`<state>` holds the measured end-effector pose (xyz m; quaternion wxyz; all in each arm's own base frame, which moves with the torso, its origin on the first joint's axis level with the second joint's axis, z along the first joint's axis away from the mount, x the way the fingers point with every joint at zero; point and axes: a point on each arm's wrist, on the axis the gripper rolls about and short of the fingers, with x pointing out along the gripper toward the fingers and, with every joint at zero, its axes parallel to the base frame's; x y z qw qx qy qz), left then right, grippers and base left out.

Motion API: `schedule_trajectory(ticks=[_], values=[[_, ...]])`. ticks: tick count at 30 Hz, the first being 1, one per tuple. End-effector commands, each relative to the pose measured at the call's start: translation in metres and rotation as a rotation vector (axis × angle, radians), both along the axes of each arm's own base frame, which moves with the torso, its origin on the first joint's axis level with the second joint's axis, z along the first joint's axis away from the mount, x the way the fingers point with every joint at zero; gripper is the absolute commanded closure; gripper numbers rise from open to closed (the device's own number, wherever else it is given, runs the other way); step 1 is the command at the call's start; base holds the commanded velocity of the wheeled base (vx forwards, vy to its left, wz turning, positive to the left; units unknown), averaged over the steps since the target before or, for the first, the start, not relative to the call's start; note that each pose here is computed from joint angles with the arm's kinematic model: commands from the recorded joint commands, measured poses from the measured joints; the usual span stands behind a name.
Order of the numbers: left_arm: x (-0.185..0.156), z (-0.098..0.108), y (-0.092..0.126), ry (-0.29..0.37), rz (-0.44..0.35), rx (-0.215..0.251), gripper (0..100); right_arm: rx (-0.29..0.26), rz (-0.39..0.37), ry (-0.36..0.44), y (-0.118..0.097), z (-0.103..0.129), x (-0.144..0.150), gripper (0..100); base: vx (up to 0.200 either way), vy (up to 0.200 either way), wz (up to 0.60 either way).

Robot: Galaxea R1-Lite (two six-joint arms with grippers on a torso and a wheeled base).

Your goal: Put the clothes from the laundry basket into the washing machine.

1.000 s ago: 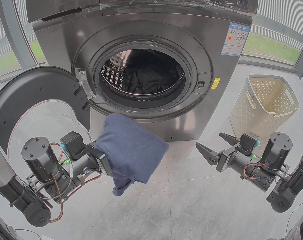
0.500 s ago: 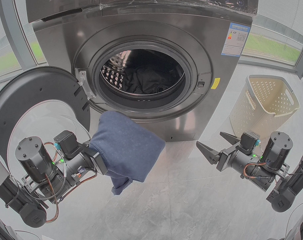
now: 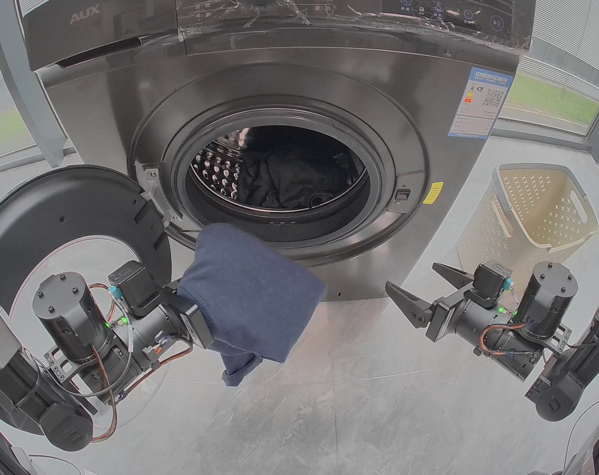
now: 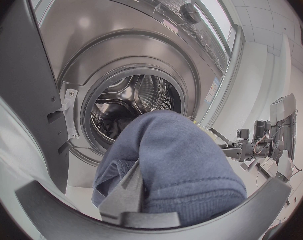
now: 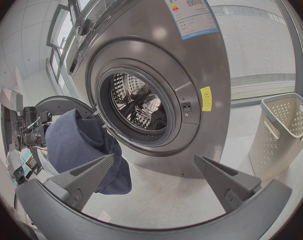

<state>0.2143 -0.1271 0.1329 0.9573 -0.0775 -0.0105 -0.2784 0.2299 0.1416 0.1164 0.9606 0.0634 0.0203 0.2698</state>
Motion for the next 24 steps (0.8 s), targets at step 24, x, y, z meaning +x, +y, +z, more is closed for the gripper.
schedule_trajectory(ticks=[24], values=[[0.0029, -0.0055, -0.0012, 0.018, 0.002, 0.01, 100, 0.005, 0.015, 0.004, 0.0034, -0.0005, -0.0023, 0, 0.05, 0.0, 0.0]])
